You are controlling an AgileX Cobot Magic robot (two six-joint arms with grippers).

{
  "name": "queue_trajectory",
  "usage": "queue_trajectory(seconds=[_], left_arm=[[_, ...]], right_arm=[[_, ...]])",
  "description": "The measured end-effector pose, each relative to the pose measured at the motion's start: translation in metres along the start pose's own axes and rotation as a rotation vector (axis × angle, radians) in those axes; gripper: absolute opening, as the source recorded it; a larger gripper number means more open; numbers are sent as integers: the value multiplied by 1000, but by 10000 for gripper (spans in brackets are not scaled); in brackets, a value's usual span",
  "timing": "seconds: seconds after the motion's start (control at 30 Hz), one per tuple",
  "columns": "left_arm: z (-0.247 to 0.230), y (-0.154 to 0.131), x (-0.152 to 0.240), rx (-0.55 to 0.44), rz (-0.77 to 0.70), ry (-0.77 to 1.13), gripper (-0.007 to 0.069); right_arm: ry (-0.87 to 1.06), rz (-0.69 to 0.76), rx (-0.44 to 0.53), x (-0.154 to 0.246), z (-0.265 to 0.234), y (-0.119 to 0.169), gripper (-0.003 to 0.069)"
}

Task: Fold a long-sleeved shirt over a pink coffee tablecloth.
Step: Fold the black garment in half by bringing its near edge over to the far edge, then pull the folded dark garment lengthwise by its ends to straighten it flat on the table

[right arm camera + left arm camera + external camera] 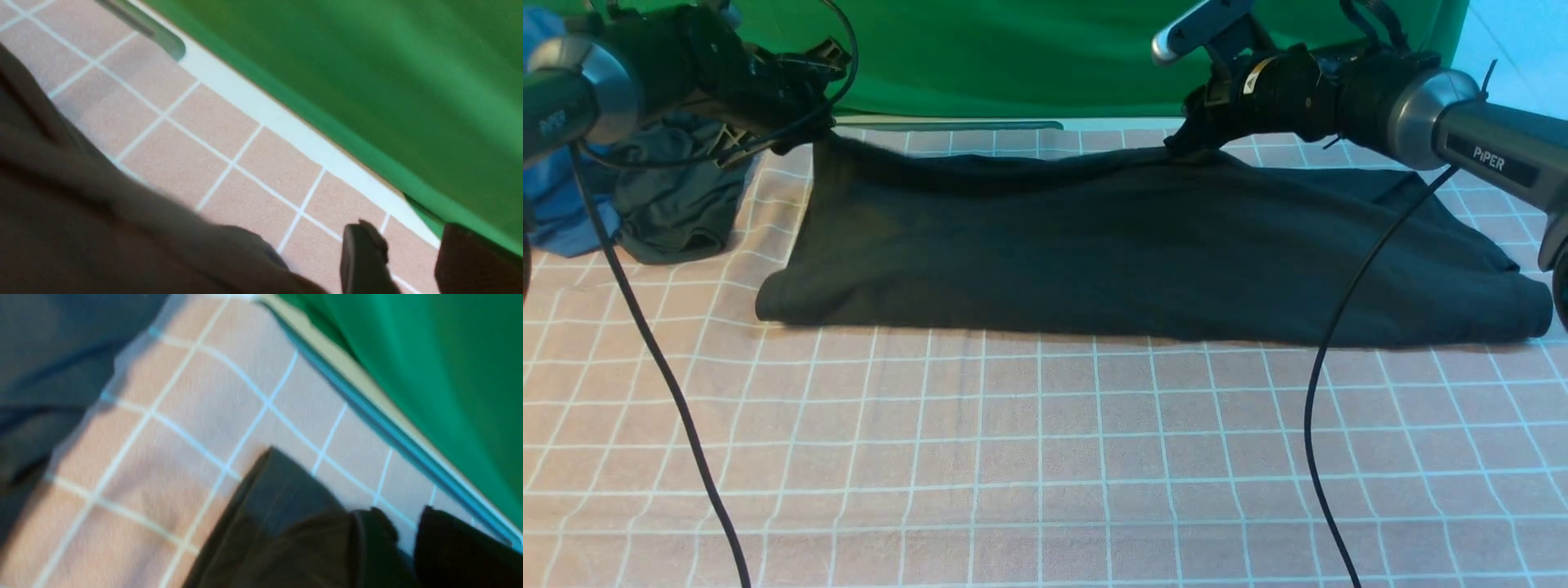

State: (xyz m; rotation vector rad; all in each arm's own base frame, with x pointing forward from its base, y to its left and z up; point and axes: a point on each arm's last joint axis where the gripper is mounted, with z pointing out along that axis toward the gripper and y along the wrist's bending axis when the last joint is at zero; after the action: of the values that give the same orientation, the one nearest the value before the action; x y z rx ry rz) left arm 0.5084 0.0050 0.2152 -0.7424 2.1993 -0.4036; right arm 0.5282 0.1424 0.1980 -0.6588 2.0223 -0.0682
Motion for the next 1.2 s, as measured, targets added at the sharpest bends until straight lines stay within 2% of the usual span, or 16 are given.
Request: queue_trajectory(seconds=[0.07,0.1,0.13,0.2,0.27,0.33,0.37,0.4,0.47,0.57,0.7,0.87,1.03,1.2], left_arm=[[-3,-1,-3,0,14,-11,323],[-4,-1,-3,0,15,-12,323],[-7,-2,-5,-2,19,-13,362],[-18,-4,-11,-10,21,-7,386],[-28,-8,-16,-11,32,-8,378],[-42,-15,-23,-7,58,-6,298],[-47,-17,-25,-8,61,3,267],[-50,-19,-25,-12,65,21,224],[-59,-23,-20,-2,99,103,87],[-57,-31,-4,26,161,202,24],[-34,-42,31,43,214,310,13],[0,-49,66,57,231,355,13],[37,-46,87,78,219,287,13],[61,-38,86,103,184,157,13]], right_arm=[[38,4,-7,-3,-7,-5,290],[39,4,-7,-6,-10,-7,284],[80,9,-15,-10,-20,-12,257],[120,24,-10,-22,-45,-29,187],[137,56,2,-28,-60,-41,133],[148,117,29,-30,-75,-59,52],[152,131,34,-30,-77,-63,42],[168,145,38,-27,-79,-67,39],[212,176,13,-20,-78,-68,38],[240,187,-88,-14,-69,-53,36],[226,233,-209,-5,-46,-27,36],[255,265,-248,22,-12,-7,36],[238,276,-220,38,9,-1,36],[101,284,-116,35,22,-7,36]])
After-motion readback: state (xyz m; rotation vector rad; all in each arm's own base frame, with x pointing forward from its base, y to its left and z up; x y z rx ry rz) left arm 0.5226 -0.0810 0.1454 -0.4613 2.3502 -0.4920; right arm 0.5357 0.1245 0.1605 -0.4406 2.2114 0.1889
